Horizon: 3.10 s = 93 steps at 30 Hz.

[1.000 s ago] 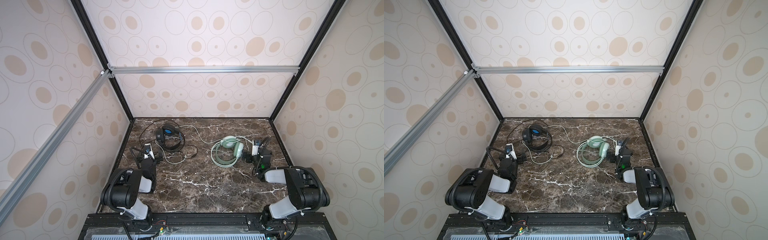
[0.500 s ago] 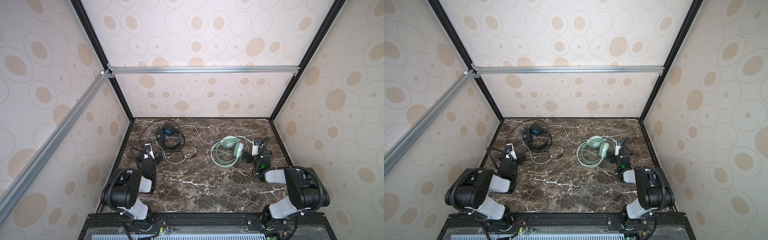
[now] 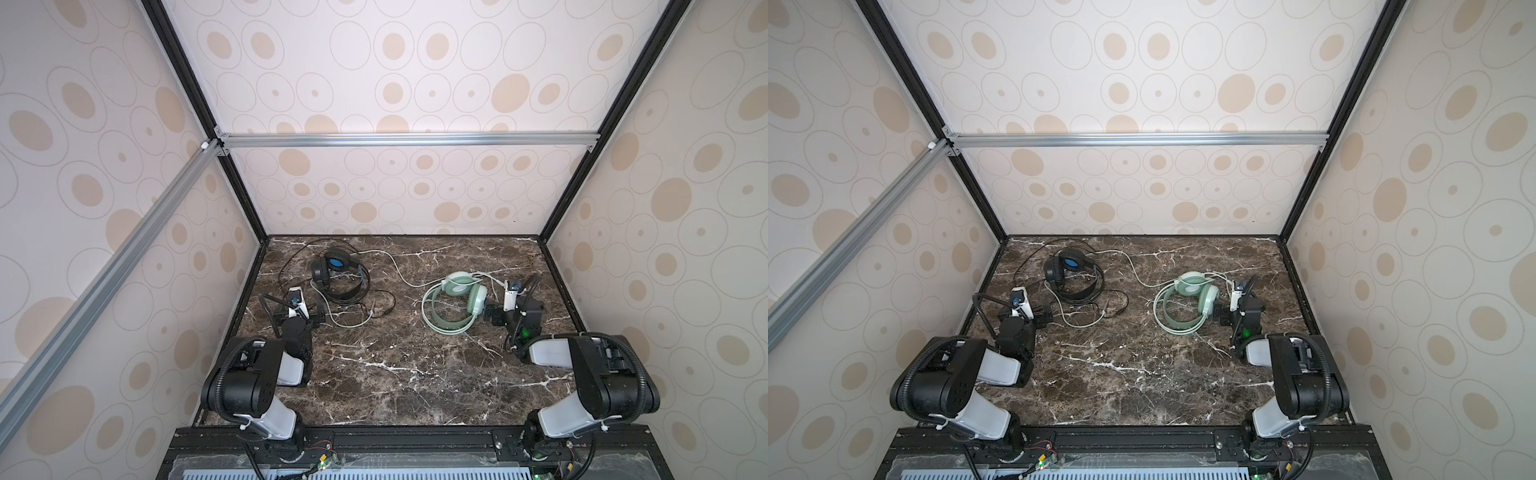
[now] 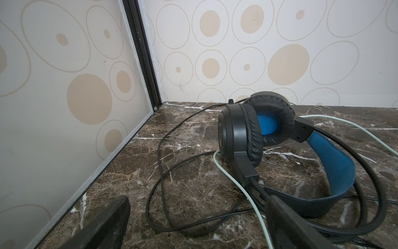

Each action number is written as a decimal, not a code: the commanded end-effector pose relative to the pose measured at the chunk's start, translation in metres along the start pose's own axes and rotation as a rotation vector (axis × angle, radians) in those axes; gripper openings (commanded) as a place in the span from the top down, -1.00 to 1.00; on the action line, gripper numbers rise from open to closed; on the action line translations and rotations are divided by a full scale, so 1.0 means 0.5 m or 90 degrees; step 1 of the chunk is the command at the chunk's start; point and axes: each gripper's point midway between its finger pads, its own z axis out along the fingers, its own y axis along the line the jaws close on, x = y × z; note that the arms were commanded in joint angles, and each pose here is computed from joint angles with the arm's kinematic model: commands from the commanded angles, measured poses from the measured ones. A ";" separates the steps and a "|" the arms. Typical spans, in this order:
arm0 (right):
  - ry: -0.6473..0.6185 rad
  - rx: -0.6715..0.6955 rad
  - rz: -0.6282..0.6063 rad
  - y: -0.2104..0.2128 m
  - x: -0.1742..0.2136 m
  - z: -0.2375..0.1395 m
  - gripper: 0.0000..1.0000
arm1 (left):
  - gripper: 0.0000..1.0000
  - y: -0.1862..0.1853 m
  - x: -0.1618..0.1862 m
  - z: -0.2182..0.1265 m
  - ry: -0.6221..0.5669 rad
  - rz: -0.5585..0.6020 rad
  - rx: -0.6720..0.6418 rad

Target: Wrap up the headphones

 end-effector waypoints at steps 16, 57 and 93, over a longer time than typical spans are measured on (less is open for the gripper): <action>-0.012 -0.011 -0.005 0.004 -0.012 0.000 -0.99 | -0.96 0.003 -0.017 0.001 -0.024 -0.004 -0.001; 0.191 -0.038 0.140 0.063 -0.168 -0.093 -0.99 | -0.96 -0.067 -0.167 -0.119 0.165 -0.219 0.113; 0.354 -0.149 0.134 0.138 -0.138 -0.251 -0.99 | -0.96 -0.756 0.031 -0.221 0.587 -0.216 0.167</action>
